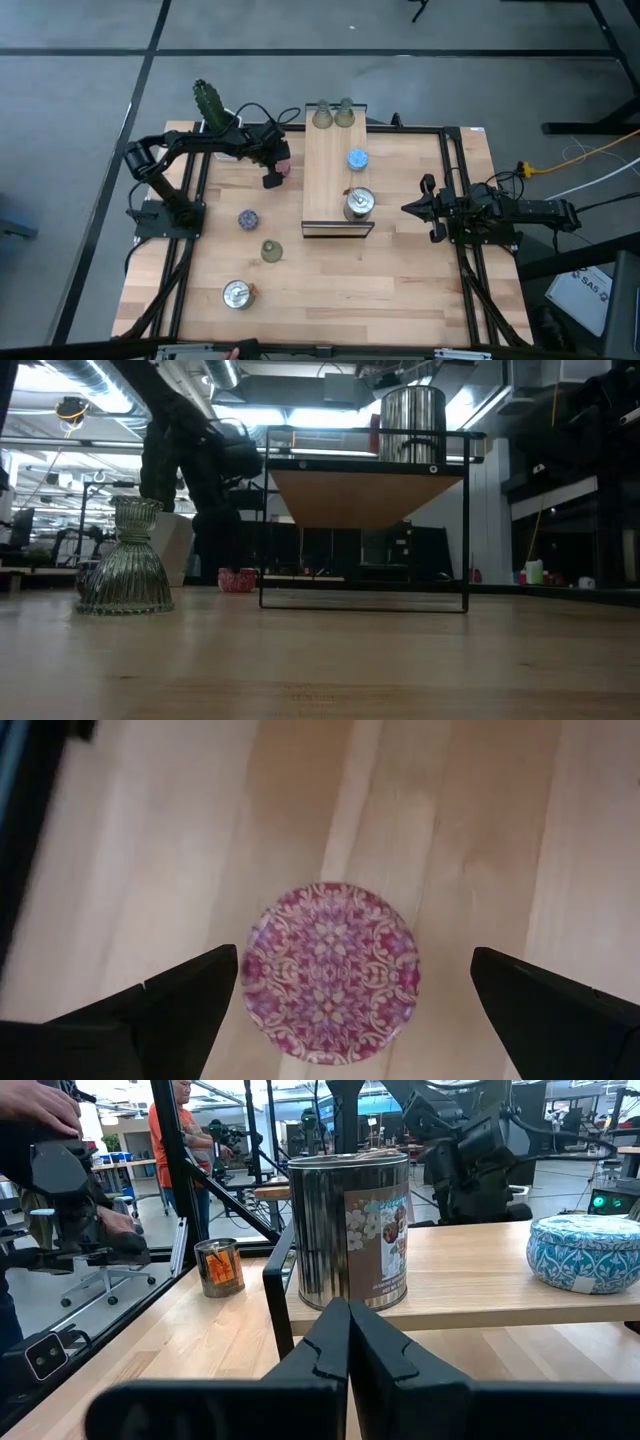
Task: Pick & Place candle stick holders
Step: Put the pink scented candle on the shelf
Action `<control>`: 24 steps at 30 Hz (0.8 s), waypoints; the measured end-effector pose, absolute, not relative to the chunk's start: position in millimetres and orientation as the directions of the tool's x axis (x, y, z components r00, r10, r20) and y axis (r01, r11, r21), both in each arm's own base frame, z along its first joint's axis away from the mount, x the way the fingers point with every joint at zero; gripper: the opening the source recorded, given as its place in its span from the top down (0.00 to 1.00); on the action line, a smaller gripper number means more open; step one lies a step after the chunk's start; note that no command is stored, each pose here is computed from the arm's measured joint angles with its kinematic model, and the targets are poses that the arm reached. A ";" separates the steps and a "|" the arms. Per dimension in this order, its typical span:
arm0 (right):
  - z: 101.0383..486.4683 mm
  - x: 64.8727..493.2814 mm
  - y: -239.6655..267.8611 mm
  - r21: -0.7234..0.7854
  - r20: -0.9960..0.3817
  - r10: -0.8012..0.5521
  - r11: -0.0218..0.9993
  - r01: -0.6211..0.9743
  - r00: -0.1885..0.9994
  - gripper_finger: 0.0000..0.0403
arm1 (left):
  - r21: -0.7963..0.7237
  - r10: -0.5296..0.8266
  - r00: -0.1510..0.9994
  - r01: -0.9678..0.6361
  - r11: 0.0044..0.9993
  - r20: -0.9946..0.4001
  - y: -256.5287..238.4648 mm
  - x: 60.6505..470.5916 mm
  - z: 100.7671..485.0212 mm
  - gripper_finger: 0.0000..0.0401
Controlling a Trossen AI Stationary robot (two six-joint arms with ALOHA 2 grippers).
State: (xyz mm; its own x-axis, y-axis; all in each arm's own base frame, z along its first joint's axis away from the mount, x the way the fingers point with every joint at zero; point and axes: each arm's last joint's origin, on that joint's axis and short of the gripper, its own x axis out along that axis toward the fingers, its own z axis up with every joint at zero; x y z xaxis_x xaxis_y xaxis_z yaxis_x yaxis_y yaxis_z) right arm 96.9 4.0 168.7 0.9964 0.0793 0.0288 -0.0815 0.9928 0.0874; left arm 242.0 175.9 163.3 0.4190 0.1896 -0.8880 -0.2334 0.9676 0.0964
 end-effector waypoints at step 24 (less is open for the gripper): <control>168.7 96.9 4.0 0.087 0.029 0.079 0.993 -0.081 0.996 0.99 | 0.077 0.187 0.387 -0.282 0.956 -0.903 185.8 240.7 148.5 0.00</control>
